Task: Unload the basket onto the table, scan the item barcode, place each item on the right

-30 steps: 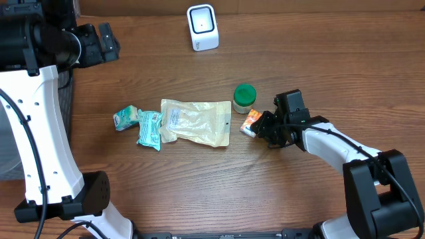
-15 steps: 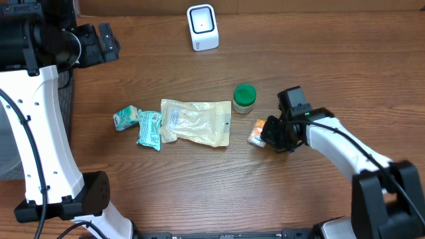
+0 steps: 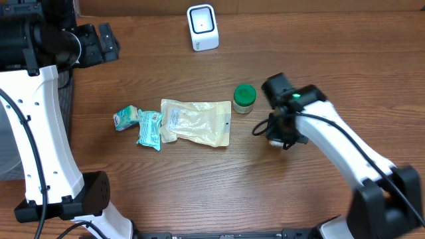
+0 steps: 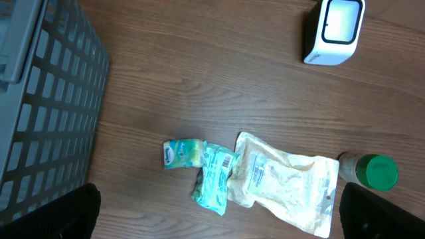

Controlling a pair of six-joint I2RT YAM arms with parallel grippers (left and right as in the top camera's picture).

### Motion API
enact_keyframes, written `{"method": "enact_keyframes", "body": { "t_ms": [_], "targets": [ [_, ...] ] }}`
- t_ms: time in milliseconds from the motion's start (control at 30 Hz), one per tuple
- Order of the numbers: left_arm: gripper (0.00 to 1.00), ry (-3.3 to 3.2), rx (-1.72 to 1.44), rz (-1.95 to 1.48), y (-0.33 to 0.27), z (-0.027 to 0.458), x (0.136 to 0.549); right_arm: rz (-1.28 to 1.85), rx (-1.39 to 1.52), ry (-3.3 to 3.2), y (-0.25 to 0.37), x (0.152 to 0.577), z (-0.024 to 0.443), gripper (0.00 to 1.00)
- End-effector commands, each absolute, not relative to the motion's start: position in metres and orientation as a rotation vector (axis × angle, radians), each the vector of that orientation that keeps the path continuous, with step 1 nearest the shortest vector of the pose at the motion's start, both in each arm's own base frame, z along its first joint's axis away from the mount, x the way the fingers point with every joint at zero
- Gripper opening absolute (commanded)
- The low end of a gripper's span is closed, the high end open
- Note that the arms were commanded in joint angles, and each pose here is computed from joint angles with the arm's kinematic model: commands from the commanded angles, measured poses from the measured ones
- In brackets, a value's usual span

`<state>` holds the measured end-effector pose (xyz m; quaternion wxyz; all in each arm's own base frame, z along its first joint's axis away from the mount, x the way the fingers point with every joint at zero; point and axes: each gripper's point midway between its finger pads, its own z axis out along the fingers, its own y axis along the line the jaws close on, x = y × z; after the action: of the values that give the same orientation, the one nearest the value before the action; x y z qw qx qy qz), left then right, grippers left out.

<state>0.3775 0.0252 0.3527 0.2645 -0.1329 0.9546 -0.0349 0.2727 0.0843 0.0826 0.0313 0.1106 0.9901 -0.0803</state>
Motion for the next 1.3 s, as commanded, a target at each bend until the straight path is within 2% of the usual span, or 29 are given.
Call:
{"method": "enact_keyframes", "body": {
  "t_ms": [0, 167, 300, 467, 533, 633, 733, 967, 1133, 1267],
  "targets": [
    [0.99, 2.578, -0.335, -0.079, 0.026, 0.354, 0.378, -0.468, 0.330, 3.065, 0.072, 0.275, 0.060, 0.04],
    [1.00, 2.578, -0.335, -0.079, 0.026, 0.354, 0.378, -0.577, 0.311, 3.154, 0.069, 0.269, 0.030, 0.04],
    [0.99, 2.578, -0.335, -0.079, 0.026, 0.354, 0.378, -0.549, 0.288, 3.202, 0.078, 0.264, 0.023, 0.06],
    [0.99, 2.578, -0.335, -0.079, 0.026, 0.354, 0.378, -0.404, 0.224, 3.242, 0.107, 0.263, 0.026, 0.16],
    [1.00, 2.578, -0.335, -0.079, 0.026, 0.354, 0.378, -0.227, 0.108, 3.280, 0.134, 0.264, 0.028, 0.20],
    [1.00, 2.578, -0.335, -0.079, 0.026, 0.354, 0.378, 0.053, -0.065, 3.290, 0.176, 0.267, 0.035, 0.34],
    [1.00, 2.578, -0.335, -0.079, 0.026, 0.354, 0.378, 0.187, -0.129, 3.258, 0.196, 0.275, 0.041, 0.40],
    [1.00, 2.578, -0.335, -0.079, 0.026, 0.354, 0.378, 0.240, -0.146, 3.166, 0.184, 0.304, 0.065, 0.40],
    [1.00, 2.578, -0.335, -0.079, 0.026, 0.354, 0.378, 0.255, -0.227, 3.109, 0.148, 0.327, 0.073, 0.41],
    [1.00, 2.578, -0.335, -0.079, 0.026, 0.354, 0.378, 0.314, -0.269, 3.096, 0.120, 0.336, 0.070, 0.47]
  ]
}}
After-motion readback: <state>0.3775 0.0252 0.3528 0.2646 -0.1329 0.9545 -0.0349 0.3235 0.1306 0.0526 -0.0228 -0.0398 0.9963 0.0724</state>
